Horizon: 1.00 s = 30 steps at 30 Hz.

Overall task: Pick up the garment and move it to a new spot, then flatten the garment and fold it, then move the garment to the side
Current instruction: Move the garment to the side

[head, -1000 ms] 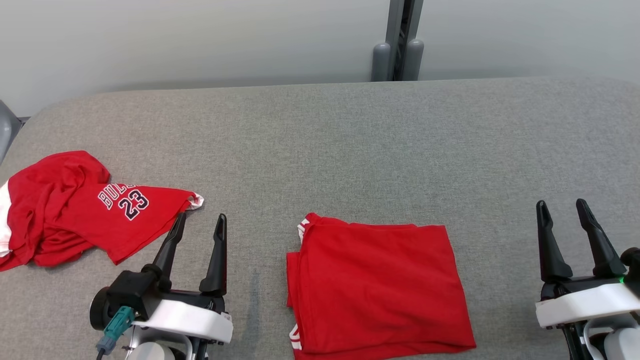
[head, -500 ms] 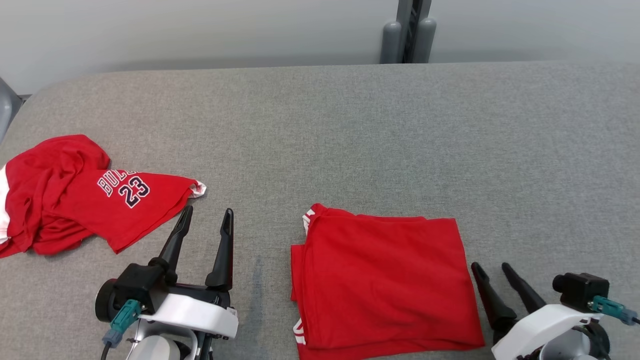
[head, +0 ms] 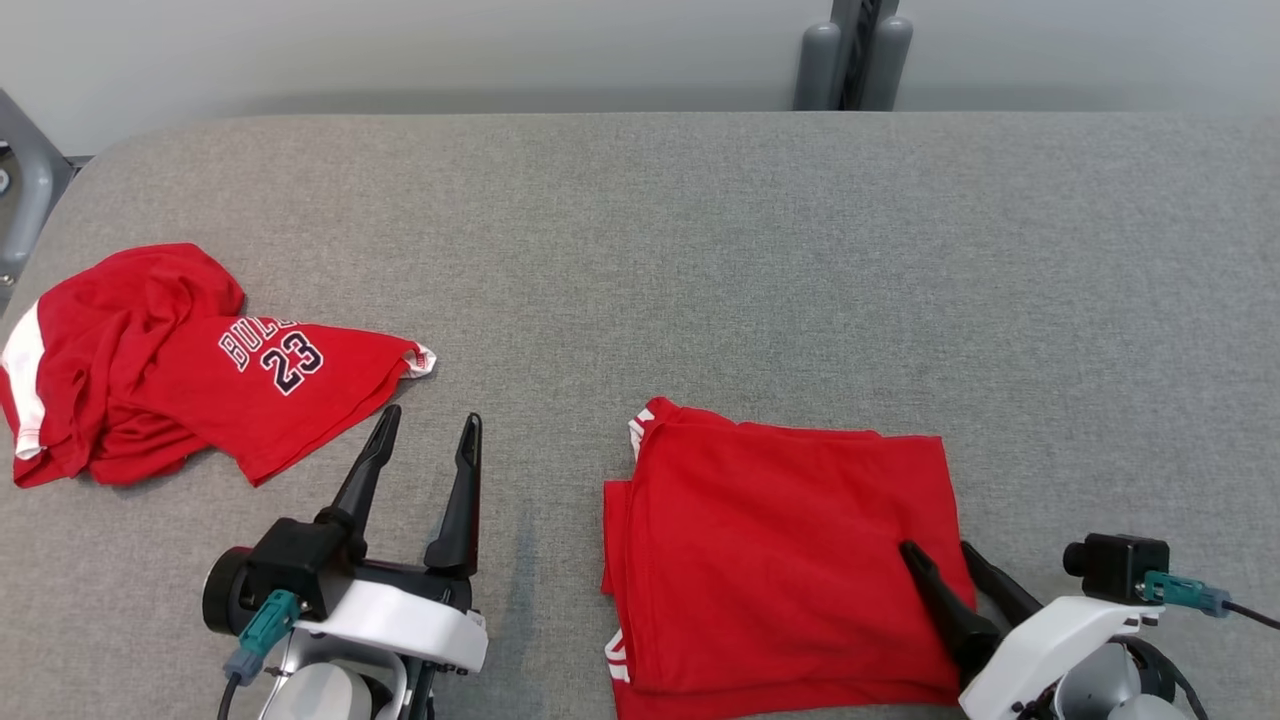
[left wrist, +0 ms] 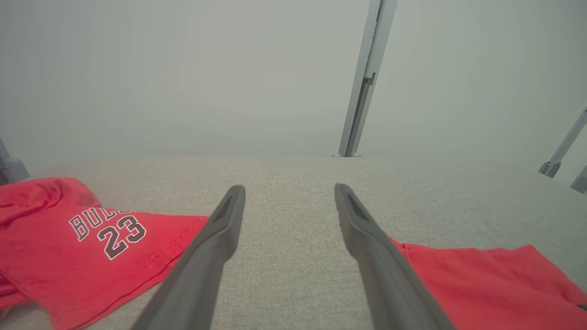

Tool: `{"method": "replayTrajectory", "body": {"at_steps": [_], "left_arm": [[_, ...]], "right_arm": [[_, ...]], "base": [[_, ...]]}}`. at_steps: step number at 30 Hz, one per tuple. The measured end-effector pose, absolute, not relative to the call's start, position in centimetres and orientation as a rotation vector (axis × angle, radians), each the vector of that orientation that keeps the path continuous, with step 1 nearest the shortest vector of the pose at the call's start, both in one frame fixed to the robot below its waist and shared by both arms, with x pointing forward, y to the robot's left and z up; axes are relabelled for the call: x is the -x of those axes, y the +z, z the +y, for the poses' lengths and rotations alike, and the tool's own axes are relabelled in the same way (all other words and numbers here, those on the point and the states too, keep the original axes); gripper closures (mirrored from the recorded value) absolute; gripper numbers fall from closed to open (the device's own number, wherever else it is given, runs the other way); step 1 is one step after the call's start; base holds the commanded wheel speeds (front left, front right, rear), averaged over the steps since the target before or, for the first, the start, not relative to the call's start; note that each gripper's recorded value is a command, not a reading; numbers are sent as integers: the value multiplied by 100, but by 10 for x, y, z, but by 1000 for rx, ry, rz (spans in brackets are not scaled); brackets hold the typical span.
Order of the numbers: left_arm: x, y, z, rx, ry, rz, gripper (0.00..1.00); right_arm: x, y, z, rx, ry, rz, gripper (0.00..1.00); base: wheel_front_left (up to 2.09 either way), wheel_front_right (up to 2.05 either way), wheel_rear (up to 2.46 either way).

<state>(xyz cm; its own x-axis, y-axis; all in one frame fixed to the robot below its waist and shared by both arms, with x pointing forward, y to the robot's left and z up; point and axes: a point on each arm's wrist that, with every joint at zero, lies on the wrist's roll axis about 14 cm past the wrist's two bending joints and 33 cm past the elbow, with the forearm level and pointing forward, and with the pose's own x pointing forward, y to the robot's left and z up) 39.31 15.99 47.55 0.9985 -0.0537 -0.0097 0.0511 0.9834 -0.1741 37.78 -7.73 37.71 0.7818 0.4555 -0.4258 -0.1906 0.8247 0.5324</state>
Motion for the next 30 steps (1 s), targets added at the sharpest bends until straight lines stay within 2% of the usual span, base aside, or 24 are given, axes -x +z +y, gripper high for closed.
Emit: {"method": "replayTrajectory", "body": {"at_steps": [3,4,5,15,24,30], "left_arm": [[-393,477,162,174,-48,11,0],[-392,477,162,174,-46,10,0],[-392,477,163,174,-45,10,0],[-398,479,151,179,-79,2,0],[-424,488,101,169,-238,-33,0],[-458,477,55,114,-403,-46,0]], "right_arm": [[-378,375,-70,-488,386,594,0],[-379,374,-69,-483,391,598,70],[-380,373,-69,-466,397,596,100],[-389,381,-87,-345,401,525,100],[-422,406,-150,-133,365,421,100],[-461,415,-204,13,316,390,100]], "base": [[0,0,0],[0,0,0],[0,0,0],[0,0,0],[0,0,0],[0,0,0]]}}
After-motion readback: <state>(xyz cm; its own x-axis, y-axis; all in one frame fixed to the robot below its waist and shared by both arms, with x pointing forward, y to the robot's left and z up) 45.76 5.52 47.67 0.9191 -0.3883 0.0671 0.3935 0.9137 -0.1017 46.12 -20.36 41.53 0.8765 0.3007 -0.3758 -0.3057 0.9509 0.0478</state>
